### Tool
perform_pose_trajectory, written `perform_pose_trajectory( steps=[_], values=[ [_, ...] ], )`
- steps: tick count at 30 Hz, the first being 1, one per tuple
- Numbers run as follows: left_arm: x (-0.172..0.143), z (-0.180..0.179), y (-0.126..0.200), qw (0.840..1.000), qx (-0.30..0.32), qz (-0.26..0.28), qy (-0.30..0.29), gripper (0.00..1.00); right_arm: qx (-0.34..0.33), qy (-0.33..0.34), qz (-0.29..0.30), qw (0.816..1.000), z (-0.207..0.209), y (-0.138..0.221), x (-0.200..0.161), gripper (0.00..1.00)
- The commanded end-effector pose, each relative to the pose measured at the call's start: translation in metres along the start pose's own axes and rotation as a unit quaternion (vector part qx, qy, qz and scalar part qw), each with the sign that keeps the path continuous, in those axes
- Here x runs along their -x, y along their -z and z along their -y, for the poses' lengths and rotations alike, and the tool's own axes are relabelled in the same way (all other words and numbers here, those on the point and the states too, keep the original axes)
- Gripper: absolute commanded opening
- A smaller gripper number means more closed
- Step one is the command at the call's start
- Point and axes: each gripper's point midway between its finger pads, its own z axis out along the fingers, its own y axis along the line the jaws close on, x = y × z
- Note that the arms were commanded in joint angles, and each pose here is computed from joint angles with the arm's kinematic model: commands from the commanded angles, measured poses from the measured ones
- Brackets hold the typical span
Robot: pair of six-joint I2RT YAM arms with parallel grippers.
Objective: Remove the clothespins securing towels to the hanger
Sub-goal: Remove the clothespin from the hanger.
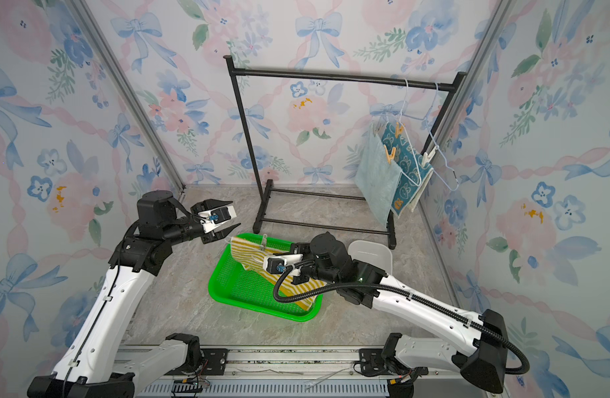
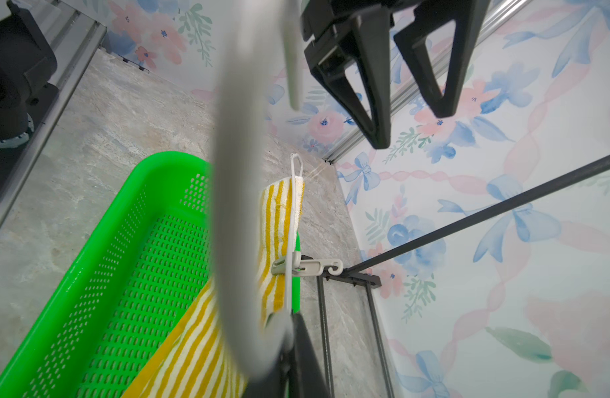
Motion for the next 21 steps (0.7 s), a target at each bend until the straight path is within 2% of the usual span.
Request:
perform_pose_trajectory(
  steps=[1,12,21],
  values=[
    [-0.012,0.015,-0.006,0.998,-0.029,-0.029,-0.043,0.66,-0.042,0.064,0.012,0.997,0.007,0.004,0.009,0.00],
    [-0.034,0.060,-0.037,0.987,-0.120,-0.086,-0.061,0.65,-0.033,0.175,-0.012,0.984,-0.019,-0.005,-0.002,0.00],
    [-0.028,0.083,-0.043,0.983,-0.163,-0.070,-0.043,0.65,-0.012,0.214,-0.021,0.977,-0.034,-0.008,-0.008,0.00]
  ],
)
